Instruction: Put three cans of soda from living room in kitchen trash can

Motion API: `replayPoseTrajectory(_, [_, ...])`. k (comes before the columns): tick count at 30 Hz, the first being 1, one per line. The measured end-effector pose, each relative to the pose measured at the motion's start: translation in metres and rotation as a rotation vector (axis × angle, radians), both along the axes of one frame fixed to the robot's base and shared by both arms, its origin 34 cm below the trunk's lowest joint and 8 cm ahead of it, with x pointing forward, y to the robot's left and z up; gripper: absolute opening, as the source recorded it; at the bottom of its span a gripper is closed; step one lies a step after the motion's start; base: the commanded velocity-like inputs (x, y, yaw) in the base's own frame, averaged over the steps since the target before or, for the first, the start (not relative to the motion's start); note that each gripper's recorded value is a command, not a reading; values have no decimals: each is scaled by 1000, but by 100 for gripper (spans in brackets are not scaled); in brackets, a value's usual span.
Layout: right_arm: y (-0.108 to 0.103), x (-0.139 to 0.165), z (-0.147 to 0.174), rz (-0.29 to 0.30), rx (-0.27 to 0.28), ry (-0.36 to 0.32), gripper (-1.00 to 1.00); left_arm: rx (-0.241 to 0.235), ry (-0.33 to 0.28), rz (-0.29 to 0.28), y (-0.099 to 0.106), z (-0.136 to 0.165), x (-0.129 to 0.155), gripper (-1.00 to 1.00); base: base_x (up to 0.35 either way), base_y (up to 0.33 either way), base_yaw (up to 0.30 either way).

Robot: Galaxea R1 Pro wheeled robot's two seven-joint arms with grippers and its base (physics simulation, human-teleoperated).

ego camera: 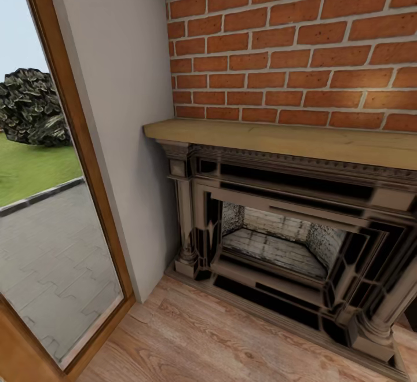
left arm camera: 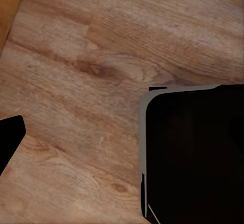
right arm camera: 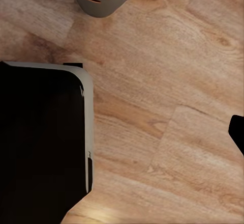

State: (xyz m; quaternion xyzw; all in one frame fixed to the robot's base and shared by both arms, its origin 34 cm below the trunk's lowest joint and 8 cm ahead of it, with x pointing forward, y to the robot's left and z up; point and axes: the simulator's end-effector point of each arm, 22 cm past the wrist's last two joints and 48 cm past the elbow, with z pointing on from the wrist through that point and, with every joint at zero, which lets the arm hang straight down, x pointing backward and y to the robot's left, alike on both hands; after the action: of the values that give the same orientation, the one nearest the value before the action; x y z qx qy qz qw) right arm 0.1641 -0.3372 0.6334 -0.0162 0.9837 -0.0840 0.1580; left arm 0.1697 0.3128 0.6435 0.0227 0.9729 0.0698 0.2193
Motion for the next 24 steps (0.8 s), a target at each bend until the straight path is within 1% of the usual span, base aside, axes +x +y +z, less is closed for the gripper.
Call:
replayPoseTrajectory(8, [2,-1,0,1,3,2,100,-3,0,-5,-2,0,0,100,0,0,0])
replayPoseTrajectory(19, [2,-1,0,0,4,3,100,3,0,-8,3,0,1,100,0,0,0])
replayPoseTrajectory(24, [2,-1,0,-1,4,2,100,0,0,-9,0,0,0,100,0,0,0])
